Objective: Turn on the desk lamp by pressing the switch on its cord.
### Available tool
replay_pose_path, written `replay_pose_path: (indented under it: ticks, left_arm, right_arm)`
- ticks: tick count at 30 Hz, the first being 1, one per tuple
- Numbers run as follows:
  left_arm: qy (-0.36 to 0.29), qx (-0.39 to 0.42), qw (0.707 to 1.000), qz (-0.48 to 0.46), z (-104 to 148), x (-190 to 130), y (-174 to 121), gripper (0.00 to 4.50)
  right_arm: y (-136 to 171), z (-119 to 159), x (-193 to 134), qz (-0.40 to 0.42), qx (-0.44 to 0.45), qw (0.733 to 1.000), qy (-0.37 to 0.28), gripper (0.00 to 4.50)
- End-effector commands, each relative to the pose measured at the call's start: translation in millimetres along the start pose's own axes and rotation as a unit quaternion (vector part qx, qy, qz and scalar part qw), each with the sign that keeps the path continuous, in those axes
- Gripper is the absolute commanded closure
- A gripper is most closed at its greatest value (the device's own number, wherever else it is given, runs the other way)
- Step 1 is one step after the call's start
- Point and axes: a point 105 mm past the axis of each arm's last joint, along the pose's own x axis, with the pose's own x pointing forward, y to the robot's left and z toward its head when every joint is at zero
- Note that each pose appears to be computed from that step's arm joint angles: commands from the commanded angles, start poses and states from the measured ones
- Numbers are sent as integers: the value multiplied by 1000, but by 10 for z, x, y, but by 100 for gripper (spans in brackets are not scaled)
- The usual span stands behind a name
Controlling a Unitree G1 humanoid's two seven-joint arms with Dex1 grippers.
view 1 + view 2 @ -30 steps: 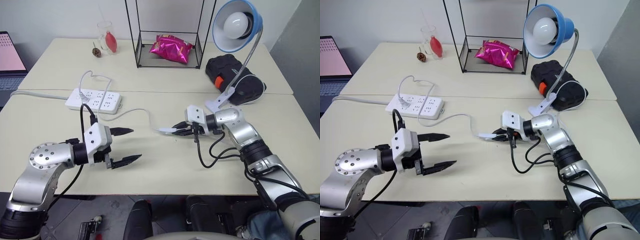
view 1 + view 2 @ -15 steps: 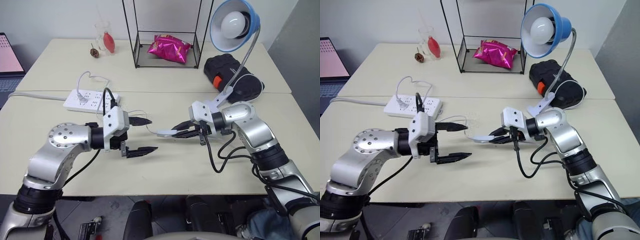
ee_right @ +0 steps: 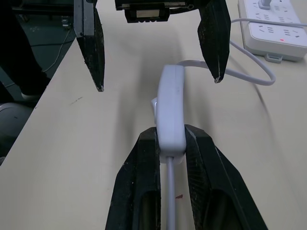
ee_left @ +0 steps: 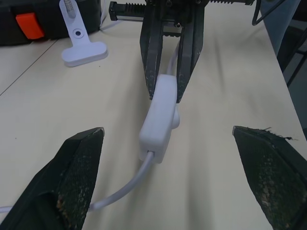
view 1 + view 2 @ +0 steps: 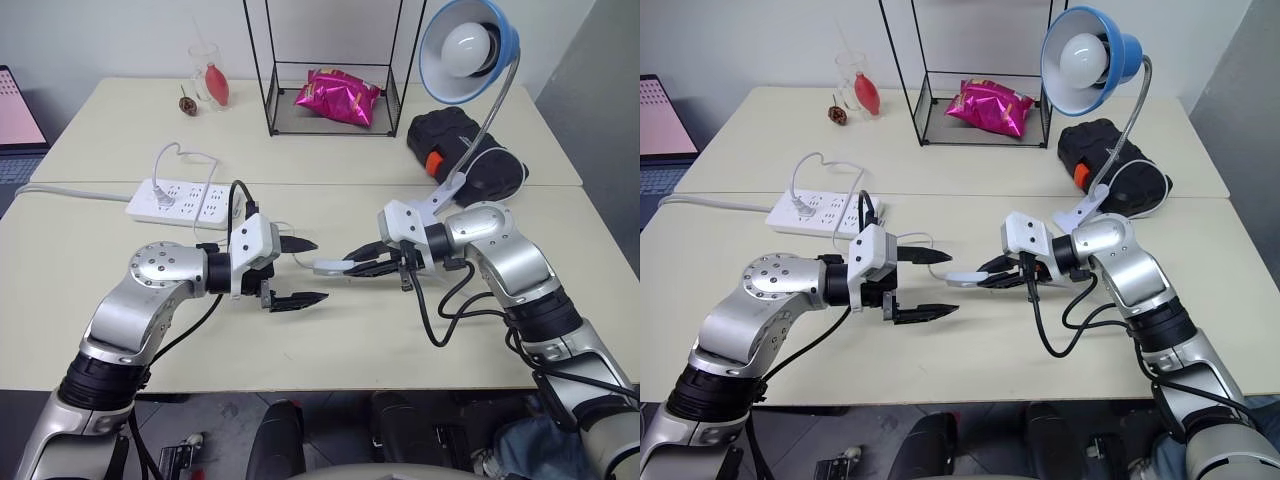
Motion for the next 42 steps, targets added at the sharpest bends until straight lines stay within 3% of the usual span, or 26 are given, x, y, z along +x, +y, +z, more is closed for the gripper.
replay_pose_path:
  ticks: [1, 14, 18, 36, 37, 38, 42]
  left_arm:
    - [-11, 18, 1000, 5, 78, 39, 42, 69]
    - [-1, 37, 999, 10, 3, 158, 116, 335]
    - [2, 47, 999, 16, -8, 154, 151, 375]
    - [-18, 48, 998, 22, 71, 106, 179, 385]
    - [-18, 46, 999, 13, 70, 100, 150, 315]
    - [-16, 46, 999, 7, 66, 96, 134, 315]
    - [-11, 46, 999, -6, 36, 58, 70, 220]
  right_arm:
    - [18, 127, -19, 3, -19, 1000, -19, 412]
    - [34, 171, 12, 8, -24, 999, -24, 412]
    - [32, 179, 13, 8, -25, 999, -25, 412]
    - [58, 188, 31, 17, -32, 999, -25, 412]
    - [60, 190, 32, 17, -32, 999, -25, 412]
    - [60, 190, 33, 17, -32, 999, -25, 412]
    - [58, 202, 30, 17, -28, 999, -30, 412]
